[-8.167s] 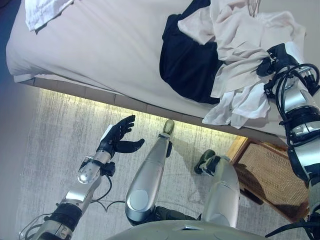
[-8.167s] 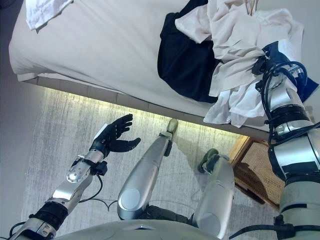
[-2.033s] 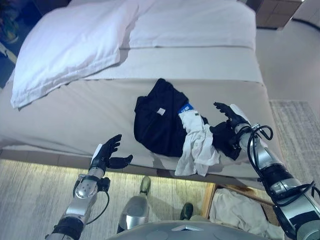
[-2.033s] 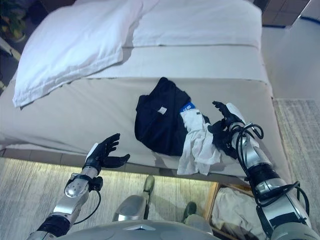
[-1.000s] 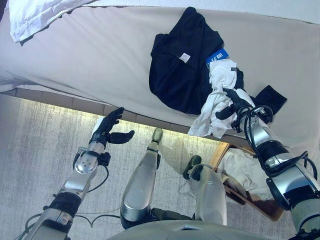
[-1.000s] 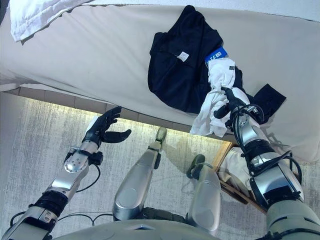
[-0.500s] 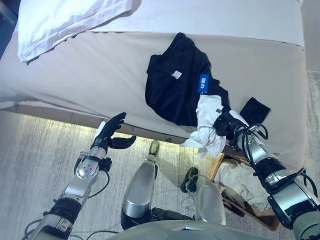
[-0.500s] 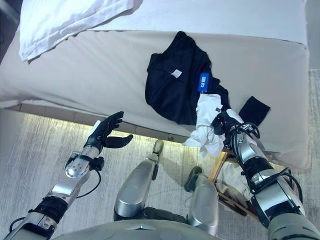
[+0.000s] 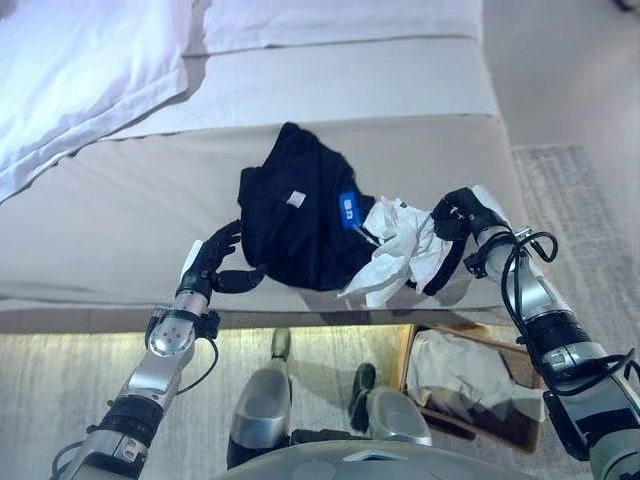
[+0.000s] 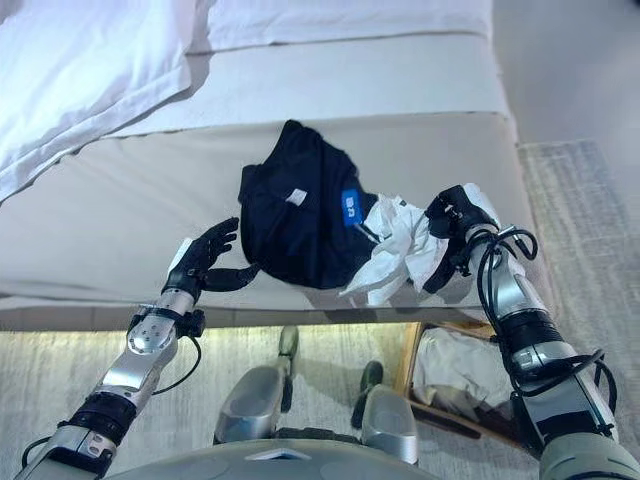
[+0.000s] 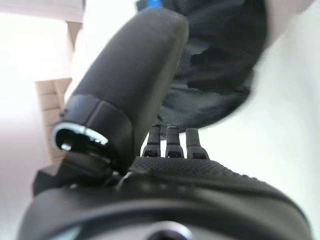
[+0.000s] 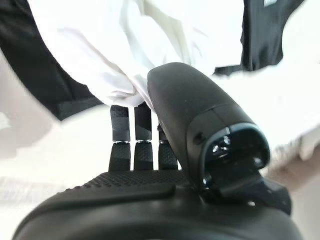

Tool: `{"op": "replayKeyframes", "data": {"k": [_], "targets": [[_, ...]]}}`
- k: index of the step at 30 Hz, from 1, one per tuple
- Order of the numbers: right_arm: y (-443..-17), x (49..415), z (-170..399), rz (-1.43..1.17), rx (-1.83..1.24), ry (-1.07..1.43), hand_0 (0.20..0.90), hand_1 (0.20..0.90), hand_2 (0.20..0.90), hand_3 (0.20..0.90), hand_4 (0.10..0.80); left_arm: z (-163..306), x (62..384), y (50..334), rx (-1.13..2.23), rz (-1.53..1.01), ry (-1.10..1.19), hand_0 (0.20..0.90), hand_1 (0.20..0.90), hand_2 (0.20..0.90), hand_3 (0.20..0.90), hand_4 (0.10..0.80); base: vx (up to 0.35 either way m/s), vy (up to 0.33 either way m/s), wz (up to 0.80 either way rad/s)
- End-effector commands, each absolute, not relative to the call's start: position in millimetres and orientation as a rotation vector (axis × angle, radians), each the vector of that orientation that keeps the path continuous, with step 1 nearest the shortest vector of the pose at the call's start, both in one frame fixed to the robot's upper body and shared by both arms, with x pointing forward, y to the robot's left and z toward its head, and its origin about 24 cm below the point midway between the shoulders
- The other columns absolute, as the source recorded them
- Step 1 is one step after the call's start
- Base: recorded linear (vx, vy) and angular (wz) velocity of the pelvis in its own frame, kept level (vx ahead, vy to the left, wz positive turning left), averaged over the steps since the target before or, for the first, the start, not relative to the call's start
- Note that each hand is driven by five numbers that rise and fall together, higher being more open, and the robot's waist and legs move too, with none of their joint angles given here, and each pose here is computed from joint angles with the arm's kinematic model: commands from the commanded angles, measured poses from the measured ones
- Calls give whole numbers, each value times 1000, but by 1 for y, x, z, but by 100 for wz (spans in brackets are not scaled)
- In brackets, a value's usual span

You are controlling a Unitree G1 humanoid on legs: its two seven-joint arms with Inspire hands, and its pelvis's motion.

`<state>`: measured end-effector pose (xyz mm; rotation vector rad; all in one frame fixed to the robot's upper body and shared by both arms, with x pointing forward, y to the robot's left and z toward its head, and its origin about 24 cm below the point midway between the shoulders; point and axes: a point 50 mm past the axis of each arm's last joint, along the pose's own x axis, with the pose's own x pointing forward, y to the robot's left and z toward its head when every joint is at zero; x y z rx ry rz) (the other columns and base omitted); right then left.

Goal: Pick up the clothes from the bed and place them into the basket

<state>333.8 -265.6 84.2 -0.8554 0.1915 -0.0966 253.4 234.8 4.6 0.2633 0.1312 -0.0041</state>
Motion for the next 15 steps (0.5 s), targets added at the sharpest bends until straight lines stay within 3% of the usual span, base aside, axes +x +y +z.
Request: {"op": "replayKeyframes", "data": {"k": [1, 9, 15], "targets": [[-281, 333, 138, -177, -966, -43, 300, 300, 300, 200, 100, 3, 246, 232, 269, -14, 79, 900, 900, 900, 900, 800, -10, 8, -10], [-292, 324, 191, -290, -931, -248, 300, 300, 300, 200, 100, 0, 243, 238, 267, 9, 82, 900, 900, 900, 900, 800, -11, 21, -16], [-322, 293, 229, -425, -975, -366, 300, 300, 300, 200, 100, -6, 237, 245, 335, 10, 110, 900, 900, 900, 900, 800, 36, 27, -15]]}}
